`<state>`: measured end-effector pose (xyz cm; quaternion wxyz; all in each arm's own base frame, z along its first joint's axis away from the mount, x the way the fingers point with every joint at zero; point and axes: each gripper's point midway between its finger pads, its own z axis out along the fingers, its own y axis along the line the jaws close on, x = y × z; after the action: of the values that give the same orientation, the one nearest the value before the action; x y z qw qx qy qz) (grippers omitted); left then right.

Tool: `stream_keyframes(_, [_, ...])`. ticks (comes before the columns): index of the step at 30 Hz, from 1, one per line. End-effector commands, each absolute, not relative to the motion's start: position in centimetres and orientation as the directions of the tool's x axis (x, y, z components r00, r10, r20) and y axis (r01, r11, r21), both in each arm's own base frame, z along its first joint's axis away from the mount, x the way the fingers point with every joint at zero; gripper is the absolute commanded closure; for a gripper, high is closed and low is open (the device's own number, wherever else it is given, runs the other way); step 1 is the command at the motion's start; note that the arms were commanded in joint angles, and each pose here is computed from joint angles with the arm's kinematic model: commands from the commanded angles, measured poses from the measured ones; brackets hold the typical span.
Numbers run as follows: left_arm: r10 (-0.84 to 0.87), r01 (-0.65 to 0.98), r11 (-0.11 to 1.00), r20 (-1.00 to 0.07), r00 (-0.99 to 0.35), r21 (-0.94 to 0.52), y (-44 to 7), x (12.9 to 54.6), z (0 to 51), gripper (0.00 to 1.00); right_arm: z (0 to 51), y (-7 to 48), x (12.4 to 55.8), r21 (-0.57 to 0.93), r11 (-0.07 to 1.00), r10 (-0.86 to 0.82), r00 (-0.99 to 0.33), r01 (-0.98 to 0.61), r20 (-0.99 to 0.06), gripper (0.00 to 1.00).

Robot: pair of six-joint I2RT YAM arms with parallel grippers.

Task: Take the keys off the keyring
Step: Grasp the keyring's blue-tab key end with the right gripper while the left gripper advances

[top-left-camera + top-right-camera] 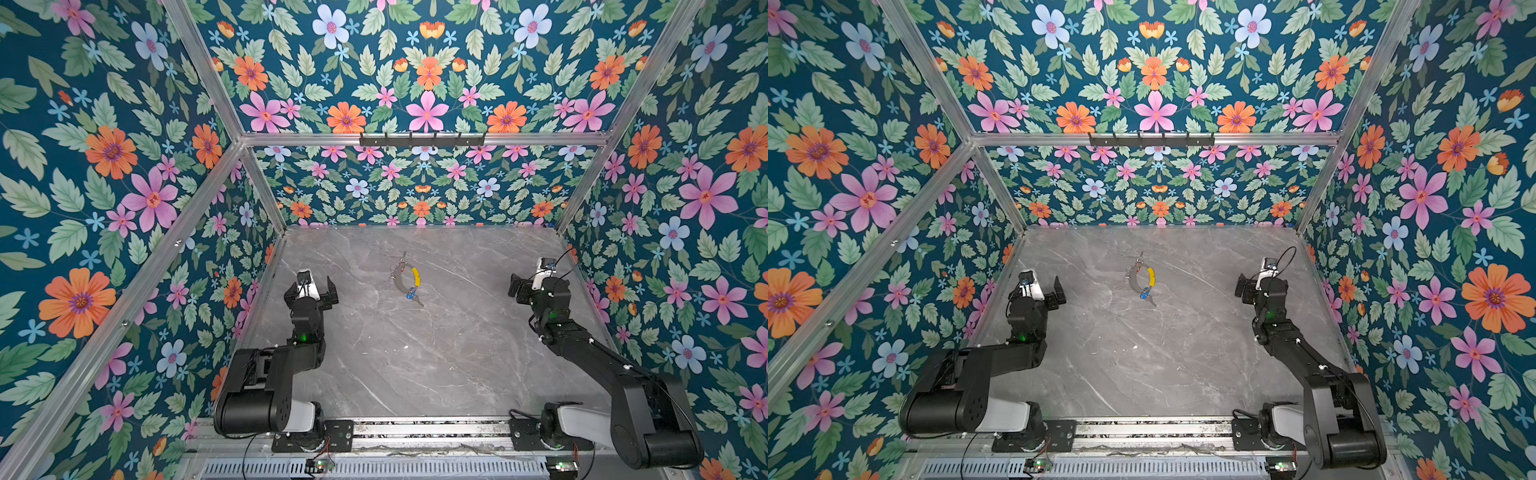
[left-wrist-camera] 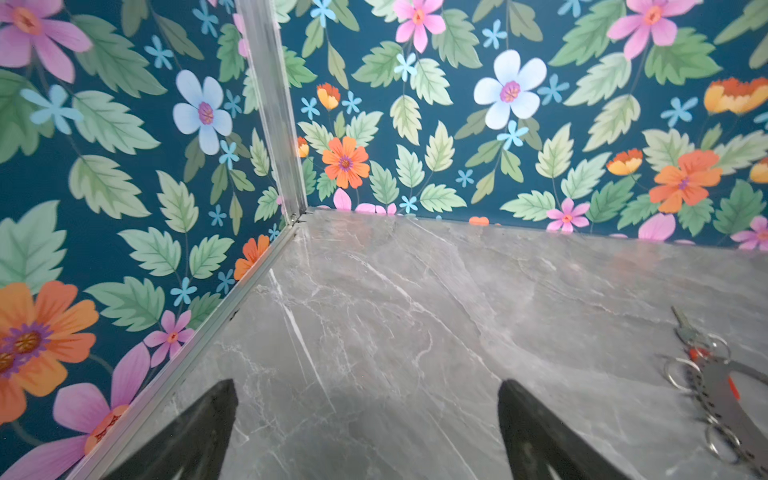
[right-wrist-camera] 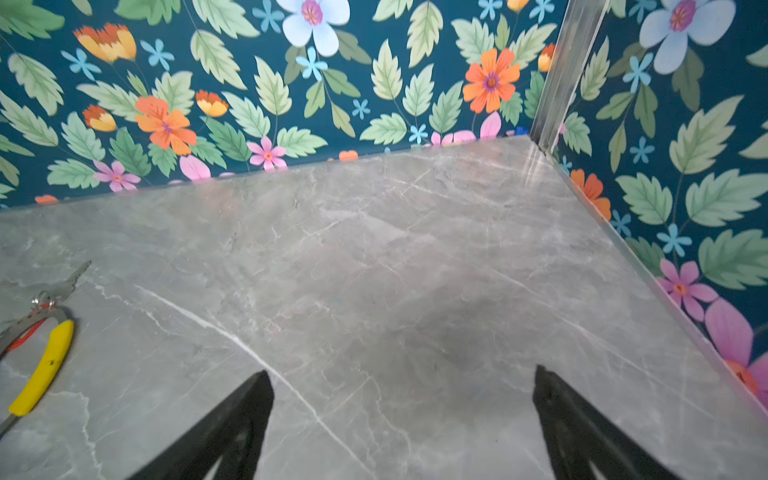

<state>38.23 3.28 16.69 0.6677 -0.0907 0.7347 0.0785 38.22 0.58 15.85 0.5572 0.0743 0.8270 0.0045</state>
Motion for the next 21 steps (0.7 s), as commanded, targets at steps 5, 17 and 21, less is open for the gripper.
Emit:
stream_keyframes(5, [-0.375,-0.369,0.837,-0.915,0.150,-0.403,6.1,36.2,20.2,0.00,18.6,0.4,37.0,0.299,0.907,0.383,-0.282,0.297,-0.880,0.01])
stream_keyframes(17, [-0.738,-0.086,0.617,-0.613,0.283,-0.782,4.4,34.5,23.2,0.00,19.6,9.6,37.1,0.758,0.648,0.620,-0.531,-0.069,-0.578,0.10])
stream_keyframes(21, [-0.799,0.146,0.559,-0.483,0.357,-0.816,3.7,32.2,25.7,0.00,18.3,15.8,37.2,0.651,0.743,0.418,-0.650,-0.156,-0.634,0.12])
